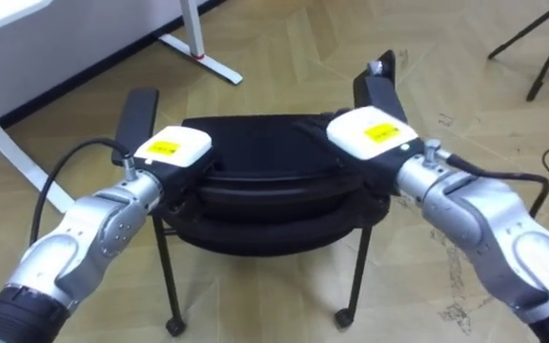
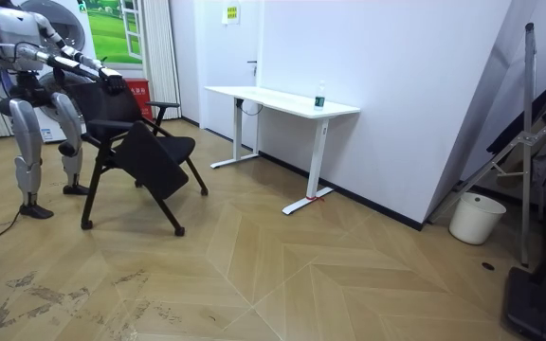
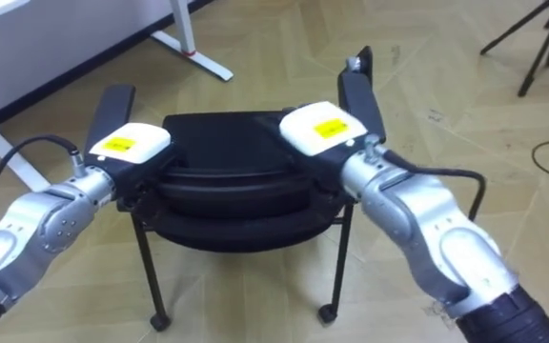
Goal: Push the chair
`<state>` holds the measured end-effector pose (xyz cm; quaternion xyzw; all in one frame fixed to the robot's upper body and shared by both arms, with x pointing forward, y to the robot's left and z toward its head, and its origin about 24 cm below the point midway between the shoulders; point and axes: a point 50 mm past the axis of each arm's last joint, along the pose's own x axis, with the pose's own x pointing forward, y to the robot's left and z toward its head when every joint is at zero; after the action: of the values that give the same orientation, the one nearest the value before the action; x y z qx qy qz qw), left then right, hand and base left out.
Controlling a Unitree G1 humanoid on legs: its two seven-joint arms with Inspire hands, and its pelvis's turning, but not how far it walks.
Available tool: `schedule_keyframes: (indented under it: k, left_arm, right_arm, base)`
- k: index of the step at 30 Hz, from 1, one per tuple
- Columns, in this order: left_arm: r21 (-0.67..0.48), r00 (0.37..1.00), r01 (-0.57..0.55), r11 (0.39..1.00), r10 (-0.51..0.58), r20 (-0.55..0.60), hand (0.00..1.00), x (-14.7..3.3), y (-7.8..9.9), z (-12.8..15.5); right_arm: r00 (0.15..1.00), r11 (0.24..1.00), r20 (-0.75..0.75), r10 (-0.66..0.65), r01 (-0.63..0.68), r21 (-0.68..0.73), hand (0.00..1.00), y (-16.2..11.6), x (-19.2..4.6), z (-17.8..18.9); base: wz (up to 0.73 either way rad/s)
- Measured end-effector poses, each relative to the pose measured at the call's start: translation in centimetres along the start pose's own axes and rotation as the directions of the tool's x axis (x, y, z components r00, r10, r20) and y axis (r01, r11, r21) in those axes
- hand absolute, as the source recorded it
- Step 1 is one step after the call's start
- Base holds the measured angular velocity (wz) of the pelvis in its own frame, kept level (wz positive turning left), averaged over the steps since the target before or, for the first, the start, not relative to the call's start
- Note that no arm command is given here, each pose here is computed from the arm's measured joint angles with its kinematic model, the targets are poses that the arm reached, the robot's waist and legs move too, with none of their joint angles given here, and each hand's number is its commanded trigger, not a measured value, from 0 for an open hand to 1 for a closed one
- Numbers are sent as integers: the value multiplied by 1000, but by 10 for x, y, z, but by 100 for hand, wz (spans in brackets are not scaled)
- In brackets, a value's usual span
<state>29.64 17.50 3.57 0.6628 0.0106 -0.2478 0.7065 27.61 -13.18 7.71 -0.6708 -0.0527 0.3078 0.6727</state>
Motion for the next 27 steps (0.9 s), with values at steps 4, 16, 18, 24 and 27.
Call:
schedule_keyframes:
  k: [4,16,18,24,27]
  left_arm:
    - [-1,1000,-5,1000,5,0,100,1,0,1]
    - [-14,1000,-28,999,28,-4,100,5,-2,10]
    - [-18,1000,-25,1000,25,-3,100,6,-3,12]
    - [-33,1000,-7,999,7,-1,100,10,-8,20]
    - [-24,1000,4,1000,-3,17,100,10,-11,25]
  right_arm:
    - [1000,998,8,15,-15,56,0,7,7,4]
    - [998,995,-60,7,0,102,0,33,13,-10]
    - [997,994,-73,-13,21,109,0,37,12,-12]
    - [992,989,-103,-78,90,115,0,47,10,-18]
    - [986,985,-123,-111,125,115,0,53,9,-22]
  base:
    - [2]
    - [6]
    - [11]
    - [8]
    - [0]
